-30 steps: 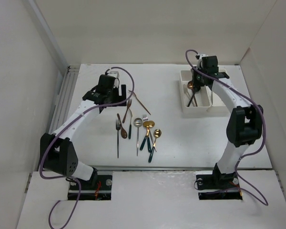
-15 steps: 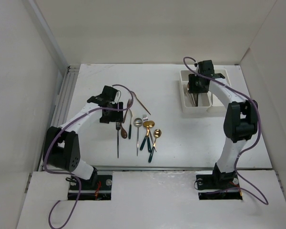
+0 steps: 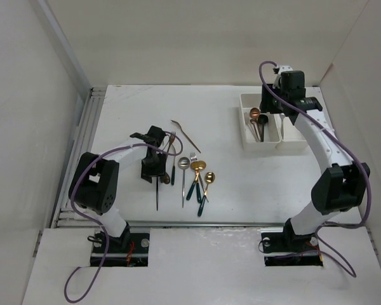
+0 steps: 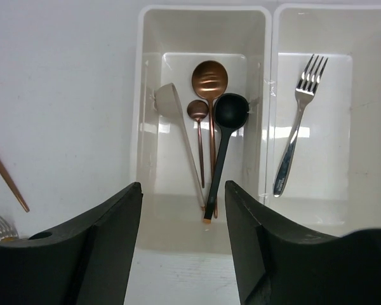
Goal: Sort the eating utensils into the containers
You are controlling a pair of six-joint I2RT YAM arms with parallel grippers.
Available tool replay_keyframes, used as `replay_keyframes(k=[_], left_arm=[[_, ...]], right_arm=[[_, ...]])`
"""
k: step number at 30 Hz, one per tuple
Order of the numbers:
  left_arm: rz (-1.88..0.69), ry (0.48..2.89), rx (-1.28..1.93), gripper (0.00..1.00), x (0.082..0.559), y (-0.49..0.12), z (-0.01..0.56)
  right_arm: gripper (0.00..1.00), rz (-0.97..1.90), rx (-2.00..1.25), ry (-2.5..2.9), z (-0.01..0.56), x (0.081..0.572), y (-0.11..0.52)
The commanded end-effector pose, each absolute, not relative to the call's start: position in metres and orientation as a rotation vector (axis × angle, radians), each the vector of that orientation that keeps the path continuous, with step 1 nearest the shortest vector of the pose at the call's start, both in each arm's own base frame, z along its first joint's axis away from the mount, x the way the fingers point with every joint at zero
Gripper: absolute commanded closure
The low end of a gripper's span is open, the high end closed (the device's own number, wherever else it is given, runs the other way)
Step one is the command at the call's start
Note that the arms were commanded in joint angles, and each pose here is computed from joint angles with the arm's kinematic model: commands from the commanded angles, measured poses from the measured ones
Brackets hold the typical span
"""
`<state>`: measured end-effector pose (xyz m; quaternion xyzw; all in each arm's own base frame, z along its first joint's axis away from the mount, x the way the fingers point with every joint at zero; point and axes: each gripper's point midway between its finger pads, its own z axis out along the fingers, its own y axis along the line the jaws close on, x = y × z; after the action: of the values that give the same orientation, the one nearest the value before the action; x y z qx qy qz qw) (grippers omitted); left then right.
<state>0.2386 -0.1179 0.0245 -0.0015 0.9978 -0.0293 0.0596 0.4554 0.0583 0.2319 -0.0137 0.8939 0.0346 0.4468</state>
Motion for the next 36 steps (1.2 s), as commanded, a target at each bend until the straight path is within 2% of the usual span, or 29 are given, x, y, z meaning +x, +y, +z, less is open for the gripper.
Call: replay_keyframes(k=[1,4,6,12,16,18,20,21,22,23,25,26,27,29,31,36], left_arm=[[-0.070,3.027,-0.038,0.60,0.241,-0.116,0.025],[-0.049,3.036,-0.039,0.61,0.242,-0.115,0.019],[-0.055,3.054,-0.052,0.66,0.243,-0.114,0.013],[-0.045,3.098,-0.110,1.00,0.245,-0.104,-0.003],[0.015,3.065,-0.163,1.00,0.260,-0.090,-0.001],[-0.015,3.003,-0.209,1.00,0.281,-0.087,0.018],[-0.063,2.894,-0.182,1.00,0.313,-0.091,0.056],[-0.095,2.849,-0.179,1.00,0.326,-0.093,0.072],[-0.128,2.790,-0.146,1.00,0.341,-0.097,0.091],[-0.179,2.742,-0.124,1.00,0.352,-0.104,0.112],[-0.285,2.535,-0.067,1.00,0.390,-0.119,0.184],[-0.327,2.458,-0.038,1.00,0.401,-0.126,0.209],[-0.412,2.305,0.008,1.00,0.417,-0.138,0.259],[-0.480,2.166,0.068,1.00,0.425,-0.152,0.302],[-0.606,2.015,0.106,1.00,0.424,-0.172,0.348],[-0.780,1.842,0.194,1.00,0.398,-0.203,0.400]], right_arm=[[0.40,0.076,-0.030,2.159,0.250,0.448,0.053],[0.40,0.070,-0.043,2.143,0.257,0.446,0.052],[0.40,0.071,-0.042,2.132,0.261,0.444,0.052],[0.40,0.057,-0.046,2.121,0.268,0.440,0.050],[0.40,0.069,-0.084,2.100,0.277,0.437,0.052],[0.40,0.070,-0.146,2.088,0.280,0.433,0.064],[0.40,0.084,-0.251,2.037,0.296,0.429,0.079],[0.38,0.114,-0.307,2.020,0.298,0.428,0.094],[0.32,0.140,-0.356,1.971,0.311,0.427,0.104],[0.32,0.187,-0.394,1.928,0.322,0.424,0.112],[0.23,0.408,-0.553,1.781,0.350,0.413,0.159],[0.23,0.471,-0.606,1.715,0.363,0.406,0.175],[0.21,0.554,-0.661,1.657,0.373,0.398,0.194],[0.08,0.633,-0.740,1.540,0.391,0.382,0.237],[0.08,0.710,-0.794,1.484,0.396,0.363,0.282],[0.08,0.822,-0.873,1.410,0.405,0.353,0.349]])
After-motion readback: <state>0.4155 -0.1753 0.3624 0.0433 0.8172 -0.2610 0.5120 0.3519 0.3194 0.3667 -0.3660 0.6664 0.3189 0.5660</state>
